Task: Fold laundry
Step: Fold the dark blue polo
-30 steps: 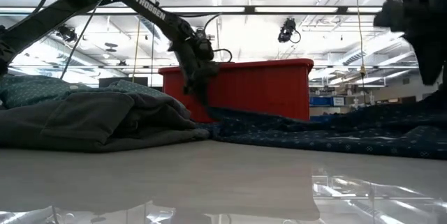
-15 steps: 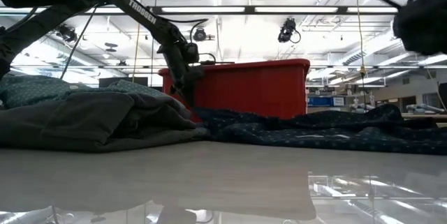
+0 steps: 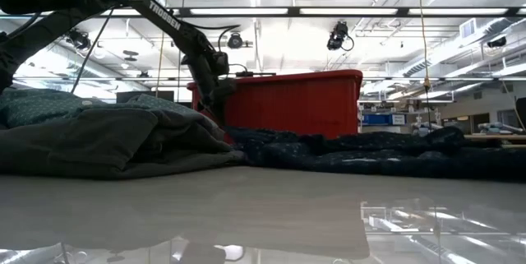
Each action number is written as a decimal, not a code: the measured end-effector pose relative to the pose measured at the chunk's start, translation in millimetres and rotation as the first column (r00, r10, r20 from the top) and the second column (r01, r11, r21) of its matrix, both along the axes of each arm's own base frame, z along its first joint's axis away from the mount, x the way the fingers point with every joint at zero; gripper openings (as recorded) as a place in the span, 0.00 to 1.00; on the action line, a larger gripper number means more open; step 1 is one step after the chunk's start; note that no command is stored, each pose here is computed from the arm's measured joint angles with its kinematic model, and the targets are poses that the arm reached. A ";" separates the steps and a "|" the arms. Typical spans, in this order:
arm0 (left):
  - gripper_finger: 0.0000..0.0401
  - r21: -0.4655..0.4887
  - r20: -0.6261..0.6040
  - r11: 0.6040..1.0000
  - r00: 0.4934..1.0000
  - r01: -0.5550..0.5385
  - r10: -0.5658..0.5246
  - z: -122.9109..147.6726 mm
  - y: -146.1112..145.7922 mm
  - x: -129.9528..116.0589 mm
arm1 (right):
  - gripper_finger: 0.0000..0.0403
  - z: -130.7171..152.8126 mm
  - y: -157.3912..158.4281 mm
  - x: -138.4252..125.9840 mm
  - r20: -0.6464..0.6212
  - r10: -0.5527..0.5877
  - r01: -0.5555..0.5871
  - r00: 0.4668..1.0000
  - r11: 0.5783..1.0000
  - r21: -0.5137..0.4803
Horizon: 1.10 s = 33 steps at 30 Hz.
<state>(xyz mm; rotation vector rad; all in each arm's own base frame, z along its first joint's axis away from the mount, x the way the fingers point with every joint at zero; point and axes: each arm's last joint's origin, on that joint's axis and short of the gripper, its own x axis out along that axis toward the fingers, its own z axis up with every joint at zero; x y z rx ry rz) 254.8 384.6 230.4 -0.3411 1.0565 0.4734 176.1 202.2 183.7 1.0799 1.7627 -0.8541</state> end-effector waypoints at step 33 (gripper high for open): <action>0.00 -0.019 0.034 0.999 0.999 0.044 -0.043 0.1 -7.9 12.0 | 0.38 6.6 -177.6 -39.6 0.411 -0.079 0.185 0.908 0.956 -0.227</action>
